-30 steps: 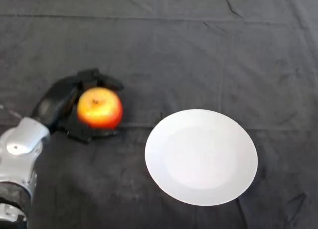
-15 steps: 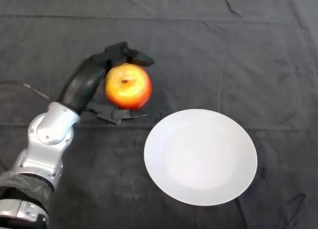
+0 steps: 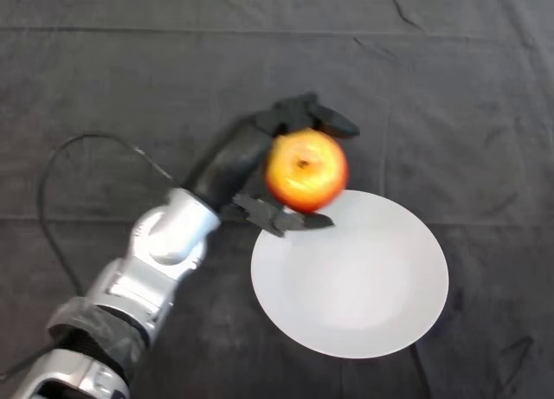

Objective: Move the apple to the plate

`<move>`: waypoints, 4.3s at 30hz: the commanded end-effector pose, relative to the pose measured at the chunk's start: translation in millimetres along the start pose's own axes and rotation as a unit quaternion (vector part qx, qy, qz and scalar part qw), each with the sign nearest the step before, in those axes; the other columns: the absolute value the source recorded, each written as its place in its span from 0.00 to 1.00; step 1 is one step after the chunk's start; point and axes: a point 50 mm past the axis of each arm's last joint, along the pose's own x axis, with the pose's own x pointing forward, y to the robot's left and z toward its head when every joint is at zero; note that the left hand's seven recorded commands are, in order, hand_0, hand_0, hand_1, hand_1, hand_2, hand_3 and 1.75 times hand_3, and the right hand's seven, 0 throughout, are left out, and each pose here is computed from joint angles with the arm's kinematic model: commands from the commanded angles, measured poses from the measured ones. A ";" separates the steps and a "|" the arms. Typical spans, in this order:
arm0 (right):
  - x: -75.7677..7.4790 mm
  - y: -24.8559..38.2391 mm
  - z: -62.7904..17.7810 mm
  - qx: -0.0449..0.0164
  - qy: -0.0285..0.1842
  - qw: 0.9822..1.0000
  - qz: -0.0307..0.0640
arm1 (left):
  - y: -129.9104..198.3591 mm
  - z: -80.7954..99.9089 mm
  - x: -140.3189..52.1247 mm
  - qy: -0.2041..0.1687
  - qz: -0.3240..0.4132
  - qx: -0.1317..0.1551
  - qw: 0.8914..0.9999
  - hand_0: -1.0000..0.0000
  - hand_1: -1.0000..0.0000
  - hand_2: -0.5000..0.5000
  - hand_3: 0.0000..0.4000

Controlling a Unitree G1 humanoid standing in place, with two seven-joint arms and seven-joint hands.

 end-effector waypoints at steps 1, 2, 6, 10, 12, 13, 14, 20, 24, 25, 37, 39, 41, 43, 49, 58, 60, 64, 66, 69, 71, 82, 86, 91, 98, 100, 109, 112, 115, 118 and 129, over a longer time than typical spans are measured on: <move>-1.6 1.1 -8.0 0.004 0.010 1.000 0.003 | -6.1 5.1 -1.2 -0.010 -0.005 0.004 1.000 0.00 0.00 0.50 1.00; -1.6 1.1 -8.0 0.004 0.010 1.000 0.003 | -9.0 6.2 -0.3 -0.012 -0.012 0.003 1.000 0.00 0.00 0.50 1.00; -1.6 1.1 -8.0 0.004 0.010 1.000 0.003 | -15.6 7.6 0.5 -0.015 -0.033 0.001 0.999 0.00 0.00 0.50 1.00; -1.7 1.1 -8.0 0.005 0.010 1.000 0.003 | -23.0 6.9 -0.1 -0.014 -0.053 0.000 0.999 0.00 0.00 0.50 1.00; -1.7 1.1 -8.0 0.005 0.010 1.000 0.003 | -27.1 5.9 -0.8 -0.012 -0.061 -0.001 0.998 0.00 0.00 0.50 1.00; -1.7 1.1 -8.0 0.005 0.010 1.000 0.003 | -30.0 4.9 -1.5 -0.010 -0.067 -0.002 0.998 0.00 0.00 0.50 1.00; -1.7 1.1 -8.0 0.005 0.010 1.000 0.003 | -32.5 3.7 -2.3 -0.007 -0.072 -0.002 0.997 0.00 0.00 0.50 1.00; -1.6 1.0 -8.0 0.005 0.010 1.000 0.003 | -48.0 -5.1 -7.8 0.014 -0.105 -0.005 0.994 0.00 0.00 0.50 1.00; -1.6 1.0 -7.9 0.004 0.010 1.000 0.003 | -54.8 -10.0 -9.0 0.030 -0.126 -0.004 0.992 0.00 0.00 0.50 1.00; -1.6 1.0 -7.9 0.004 0.010 1.000 0.003 | -56.1 -11.4 -9.5 0.035 -0.132 -0.004 0.991 0.00 0.00 0.50 1.00; -1.5 0.9 -7.9 0.004 0.011 1.000 0.003 | -60.9 -27.1 -16.7 0.081 -0.174 -0.003 0.981 0.00 0.79 0.10 1.00; -1.4 0.9 -7.9 0.004 0.011 1.000 0.003 | -60.9 -28.7 -17.1 0.087 -0.177 -0.004 0.980 0.03 1.00 0.01 0.97; -1.4 0.9 -7.9 0.004 0.011 1.000 0.003 | -61.1 -30.0 -17.2 0.092 -0.180 -0.005 0.979 0.27 1.00 0.14 0.73; -1.4 0.9 -7.9 0.004 0.011 1.000 0.003 | -61.0 -31.0 -17.3 0.096 -0.181 -0.006 0.979 0.50 1.00 0.25 0.50; -1.4 0.9 -7.9 0.004 0.011 1.000 0.003 | -60.2 -32.5 -16.7 0.104 -0.182 -0.010 0.978 1.00 1.00 0.50 0.00; -1.3 0.9 -7.9 0.004 0.011 1.000 0.003 | -59.6 -32.1 -15.3 0.106 -0.178 -0.017 0.978 1.00 1.00 0.50 0.00; -1.3 0.9 -7.9 0.004 0.011 1.000 0.003 | -59.2 -32.0 -15.4 0.105 -0.177 -0.018 0.978 1.00 1.00 0.50 0.00; -1.3 0.9 -7.9 0.004 0.011 1.000 0.003 | -57.8 -31.2 -14.3 0.104 -0.174 -0.021 0.979 1.00 1.00 0.50 0.00; -1.3 0.9 -7.9 0.004 0.011 1.000 0.003 | -55.7 -30.1 -12.6 0.102 -0.173 -0.022 0.979 0.95 1.00 0.48 0.05; -1.3 0.9 -7.9 0.004 0.011 1.000 0.003 | -50.2 -27.4 -9.2 0.097 -0.169 -0.023 0.981 1.00 1.00 0.50 0.00; -1.3 0.9 -7.9 0.004 0.011 1.000 0.003 | -45.2 -25.2 -7.5 0.092 -0.164 -0.024 0.982 1.00 1.00 0.50 0.00; -1.3 1.0 -7.9 0.004 0.011 1.000 0.003 | -11.8 -19.0 -15.3 0.062 -0.126 -0.025 0.990 1.00 1.00 0.50 0.00; -1.4 1.0 -7.9 0.004 0.011 1.000 0.003 | 2.2 -19.8 -21.6 0.058 -0.109 -0.022 0.992 1.00 1.00 0.50 0.00; -1.4 1.0 -7.9 0.004 0.011 1.000 0.003 | 18.8 -22.2 -29.8 0.059 -0.087 -0.018 0.994 1.00 1.00 0.50 0.00; -1.5 1.0 -7.9 0.004 0.010 1.000 0.003 | 40.9 -28.2 -43.1 0.069 -0.056 -0.009 0.996 1.00 1.00 0.50 0.00; -1.5 1.0 -7.9 0.004 0.010 1.000 0.003 | 45.8 -30.3 -46.8 0.073 -0.047 -0.007 0.996 1.00 1.00 0.50 0.00; -1.5 1.0 -7.9 0.004 0.011 1.000 0.003 | 70.9 -38.4 -63.0 0.095 -0.011 0.006 0.995 1.00 1.00 0.50 0.00; -1.5 1.0 -7.9 0.004 0.011 1.000 0.003 | 80.9 -41.5 -70.2 0.104 0.002 0.012 0.994 1.00 1.00 0.50 0.00; -1.4 0.9 -7.9 0.004 0.011 1.000 0.003 | 92.2 -44.5 -77.8 0.114 0.016 0.017 0.993 1.00 1.00 0.50 0.00; -1.4 0.9 -7.9 0.004 0.011 1.000 0.003 | 103.0 -47.0 -85.0 0.125 0.033 0.021 0.991 1.00 1.00 0.50 0.00; -1.3 0.8 -7.9 0.004 0.011 1.000 0.003 | 134.9 -54.9 -113.6 0.162 0.101 0.031 0.981 1.00 1.00 0.50 0.00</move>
